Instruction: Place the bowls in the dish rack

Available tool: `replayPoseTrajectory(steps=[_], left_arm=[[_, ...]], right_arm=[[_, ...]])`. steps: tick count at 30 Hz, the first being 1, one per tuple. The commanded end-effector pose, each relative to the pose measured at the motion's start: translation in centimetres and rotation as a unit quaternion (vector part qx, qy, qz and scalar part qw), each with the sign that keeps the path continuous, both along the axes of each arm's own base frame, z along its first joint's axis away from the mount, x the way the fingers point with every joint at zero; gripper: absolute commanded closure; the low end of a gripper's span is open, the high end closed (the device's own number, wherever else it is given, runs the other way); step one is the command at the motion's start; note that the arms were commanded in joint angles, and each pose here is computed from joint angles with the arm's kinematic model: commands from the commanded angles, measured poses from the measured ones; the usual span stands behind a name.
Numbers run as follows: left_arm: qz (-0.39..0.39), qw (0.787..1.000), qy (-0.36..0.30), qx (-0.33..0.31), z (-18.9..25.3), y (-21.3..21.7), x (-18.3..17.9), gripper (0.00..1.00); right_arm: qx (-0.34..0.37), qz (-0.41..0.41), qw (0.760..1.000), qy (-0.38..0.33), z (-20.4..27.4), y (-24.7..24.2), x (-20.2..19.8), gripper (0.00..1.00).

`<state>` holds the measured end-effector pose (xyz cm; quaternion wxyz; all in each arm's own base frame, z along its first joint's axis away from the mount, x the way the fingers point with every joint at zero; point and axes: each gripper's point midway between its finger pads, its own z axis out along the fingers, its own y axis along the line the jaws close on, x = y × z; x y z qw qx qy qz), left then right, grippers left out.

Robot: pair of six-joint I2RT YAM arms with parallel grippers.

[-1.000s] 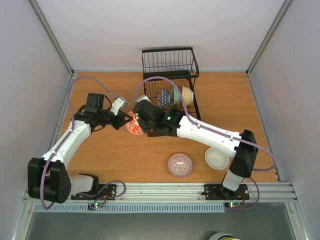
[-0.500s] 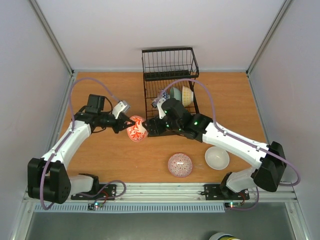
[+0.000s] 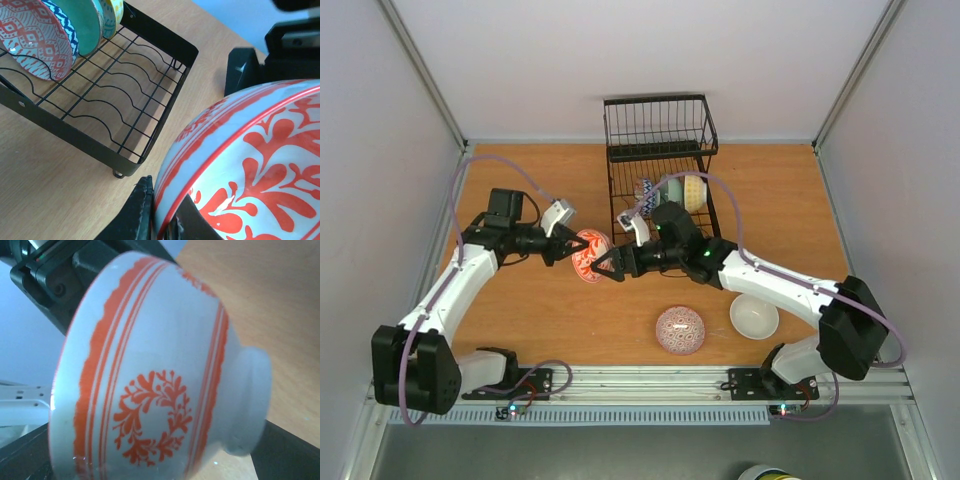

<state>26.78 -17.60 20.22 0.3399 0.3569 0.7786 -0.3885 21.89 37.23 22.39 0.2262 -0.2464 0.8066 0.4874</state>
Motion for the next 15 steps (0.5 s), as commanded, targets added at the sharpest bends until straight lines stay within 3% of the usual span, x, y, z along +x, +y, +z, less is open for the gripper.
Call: replayPoseTrajectory(steps=[1,4,8,15], left_arm=[[-0.014,0.999,-0.038,-0.029,2.28,-0.38,-0.07,1.0],[-0.014,0.999,-0.038,-0.03,2.32,-0.36,-0.1,1.0],[-0.012,0.999,-0.04,-0.029,2.31,-0.32,-0.03,1.0],[-0.007,0.999,-0.042,-0.027,2.32,-0.22,0.05,1.0]], right_arm=[[0.062,0.044,0.996,0.037,1.12,1.49,-1.09,0.05],[0.071,0.054,0.995,0.044,1.09,1.82,-1.27,0.14],[0.074,0.053,0.995,0.043,1.23,1.86,-1.18,0.5],[0.052,0.025,0.998,0.014,1.32,1.0,-0.48,0.88]])
